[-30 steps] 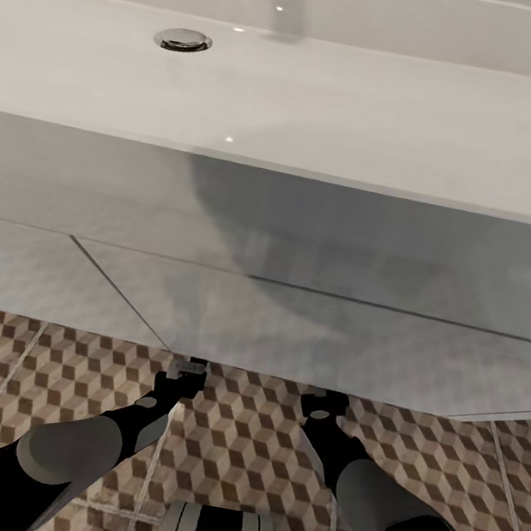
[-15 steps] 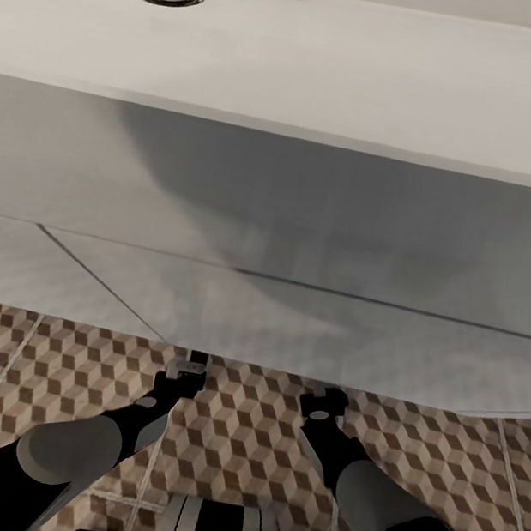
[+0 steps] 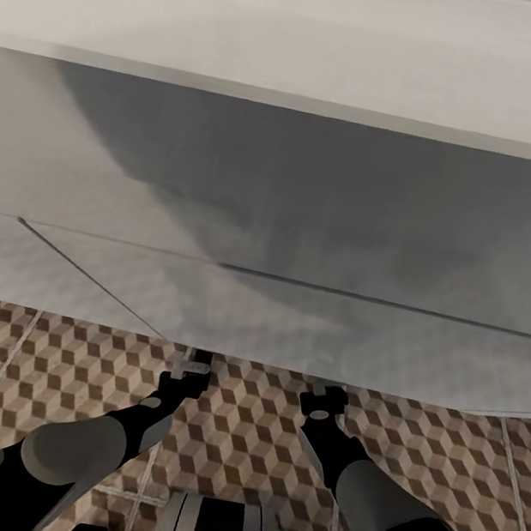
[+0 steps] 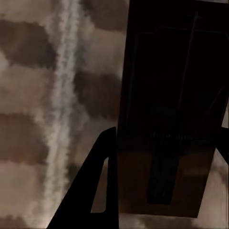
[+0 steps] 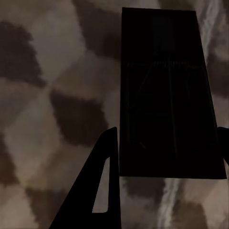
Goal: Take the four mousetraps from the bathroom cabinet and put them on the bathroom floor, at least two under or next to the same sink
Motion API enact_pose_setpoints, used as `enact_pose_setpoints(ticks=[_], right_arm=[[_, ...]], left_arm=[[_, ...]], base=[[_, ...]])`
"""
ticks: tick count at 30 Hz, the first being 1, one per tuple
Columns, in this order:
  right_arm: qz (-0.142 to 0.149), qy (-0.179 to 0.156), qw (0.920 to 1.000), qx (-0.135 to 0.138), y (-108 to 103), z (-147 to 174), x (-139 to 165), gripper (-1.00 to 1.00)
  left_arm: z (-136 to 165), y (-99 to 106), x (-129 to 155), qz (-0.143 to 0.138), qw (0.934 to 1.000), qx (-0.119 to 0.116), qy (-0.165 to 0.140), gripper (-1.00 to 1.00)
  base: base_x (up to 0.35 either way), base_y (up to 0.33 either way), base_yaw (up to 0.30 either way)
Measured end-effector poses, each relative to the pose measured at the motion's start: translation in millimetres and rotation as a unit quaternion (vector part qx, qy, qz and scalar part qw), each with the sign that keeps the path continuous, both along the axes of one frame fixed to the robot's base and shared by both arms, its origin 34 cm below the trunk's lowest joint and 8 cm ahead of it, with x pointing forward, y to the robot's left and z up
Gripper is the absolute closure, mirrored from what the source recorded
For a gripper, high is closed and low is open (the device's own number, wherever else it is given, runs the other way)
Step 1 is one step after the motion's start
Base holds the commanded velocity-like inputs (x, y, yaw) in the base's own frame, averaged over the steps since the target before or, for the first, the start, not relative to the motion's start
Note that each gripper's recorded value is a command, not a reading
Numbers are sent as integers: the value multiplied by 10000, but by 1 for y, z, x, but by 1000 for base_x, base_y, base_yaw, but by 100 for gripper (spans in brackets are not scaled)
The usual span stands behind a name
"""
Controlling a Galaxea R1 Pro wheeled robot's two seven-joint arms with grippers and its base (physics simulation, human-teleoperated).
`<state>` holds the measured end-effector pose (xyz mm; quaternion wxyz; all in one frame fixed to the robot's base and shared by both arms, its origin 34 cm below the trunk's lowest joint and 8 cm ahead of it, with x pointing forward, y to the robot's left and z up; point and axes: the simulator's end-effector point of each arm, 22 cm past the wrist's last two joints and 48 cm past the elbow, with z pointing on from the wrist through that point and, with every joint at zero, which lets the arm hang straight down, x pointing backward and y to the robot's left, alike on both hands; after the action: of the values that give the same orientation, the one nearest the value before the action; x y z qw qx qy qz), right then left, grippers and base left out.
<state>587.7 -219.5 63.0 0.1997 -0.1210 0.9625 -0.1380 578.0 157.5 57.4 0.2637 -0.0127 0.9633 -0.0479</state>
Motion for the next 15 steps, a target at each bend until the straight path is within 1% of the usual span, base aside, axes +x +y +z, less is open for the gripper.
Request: enact_pose_setpoints(ticks=[3, 9, 15], right_arm=[[3, -18, 10000, 2, 0, 1, 2, 100], [2, -35, 10000, -1, 0, 1, 4, 100], [1, -57, 10000, -1, -1, 2, 6, 100]], left_arm=[[3, -5, 9, -1, 10000, -37, -62, 100], [6, -7, 17, 0, 9999, -48, -132, 100], [13, -6, 31, 25, 9994, -50, -345, 100]], base=[[0, 0, 0], [0, 0, 0], [0, 0, 0]])
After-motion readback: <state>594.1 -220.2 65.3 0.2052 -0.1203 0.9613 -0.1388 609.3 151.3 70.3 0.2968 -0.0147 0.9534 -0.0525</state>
